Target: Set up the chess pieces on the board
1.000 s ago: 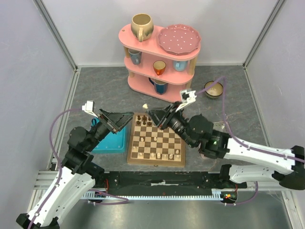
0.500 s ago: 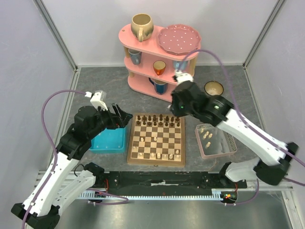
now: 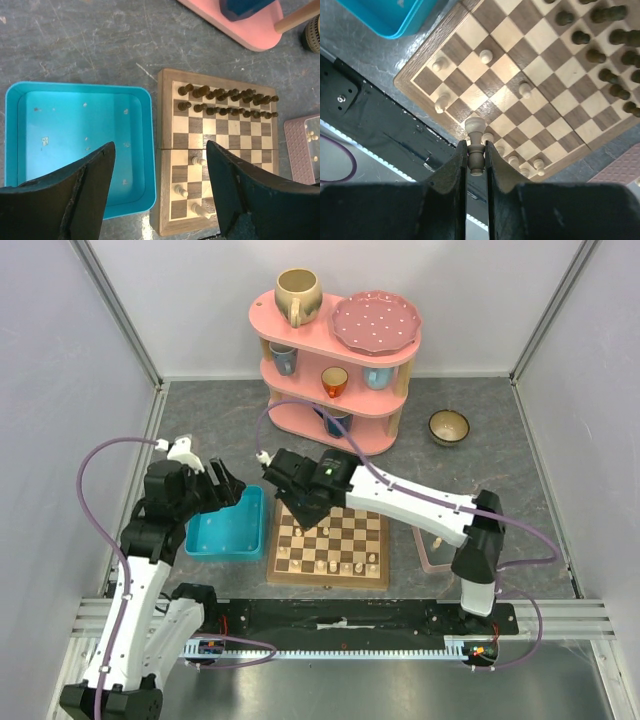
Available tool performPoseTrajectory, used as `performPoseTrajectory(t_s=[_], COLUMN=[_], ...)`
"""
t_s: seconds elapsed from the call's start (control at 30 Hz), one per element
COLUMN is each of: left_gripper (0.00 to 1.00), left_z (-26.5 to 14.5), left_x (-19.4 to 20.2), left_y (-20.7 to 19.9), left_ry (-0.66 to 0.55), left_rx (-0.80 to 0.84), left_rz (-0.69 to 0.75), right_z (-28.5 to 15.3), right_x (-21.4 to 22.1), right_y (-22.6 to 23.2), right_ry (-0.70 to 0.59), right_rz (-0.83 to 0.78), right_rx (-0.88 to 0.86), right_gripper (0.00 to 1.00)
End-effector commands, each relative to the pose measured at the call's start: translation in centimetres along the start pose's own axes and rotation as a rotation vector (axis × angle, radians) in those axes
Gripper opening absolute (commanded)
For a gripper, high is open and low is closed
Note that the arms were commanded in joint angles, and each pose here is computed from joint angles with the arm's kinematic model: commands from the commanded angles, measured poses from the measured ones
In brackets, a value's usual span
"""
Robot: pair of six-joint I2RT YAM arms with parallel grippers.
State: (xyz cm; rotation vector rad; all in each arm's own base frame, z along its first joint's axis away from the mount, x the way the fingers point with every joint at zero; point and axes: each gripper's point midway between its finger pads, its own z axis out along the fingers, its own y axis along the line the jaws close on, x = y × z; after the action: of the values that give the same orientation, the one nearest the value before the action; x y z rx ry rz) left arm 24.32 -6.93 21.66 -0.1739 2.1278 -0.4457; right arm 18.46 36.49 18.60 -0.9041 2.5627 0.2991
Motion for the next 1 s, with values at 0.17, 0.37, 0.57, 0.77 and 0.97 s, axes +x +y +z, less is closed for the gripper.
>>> performPoseTrajectory(t_s=[0.17,0.37,0.57,0.77,0.97], left_gripper=[0.79,0.80,0.81,0.81,0.81], left_z=[-2.0,-2.7,-2.9,-3.0,-2.9], left_x=[-1.2,-1.5,-1.8,-1.9,-1.8], left_y=[1.2,2.1,3.5,3.6,3.5], left_ry=[-0.235,-0.281,-0.307,-0.312,-0.308], left_rx=[-0.016,-0.068,-0.148,-0.148,-0.144], left_rz=[0.031,-0.002,-0.030,-0.033,-0.030], right_z=[3.6,5.1,6.2,7.1,7.6], right_x=[3.1,4.3,5.7,6.9,8.2], right_y=[3.5,3.7,3.4,3.0,3.3], right_ry=[0.169,0.223,0.259,0.295,0.336], right_rz=[-0.086,-0.094,-0.087,-0.090,-0.095], right_rx=[-0.061,-0.057,-0.047,-0.030,-0.049], right_gripper=[0.00,0.00,0.00,0.00,0.00])
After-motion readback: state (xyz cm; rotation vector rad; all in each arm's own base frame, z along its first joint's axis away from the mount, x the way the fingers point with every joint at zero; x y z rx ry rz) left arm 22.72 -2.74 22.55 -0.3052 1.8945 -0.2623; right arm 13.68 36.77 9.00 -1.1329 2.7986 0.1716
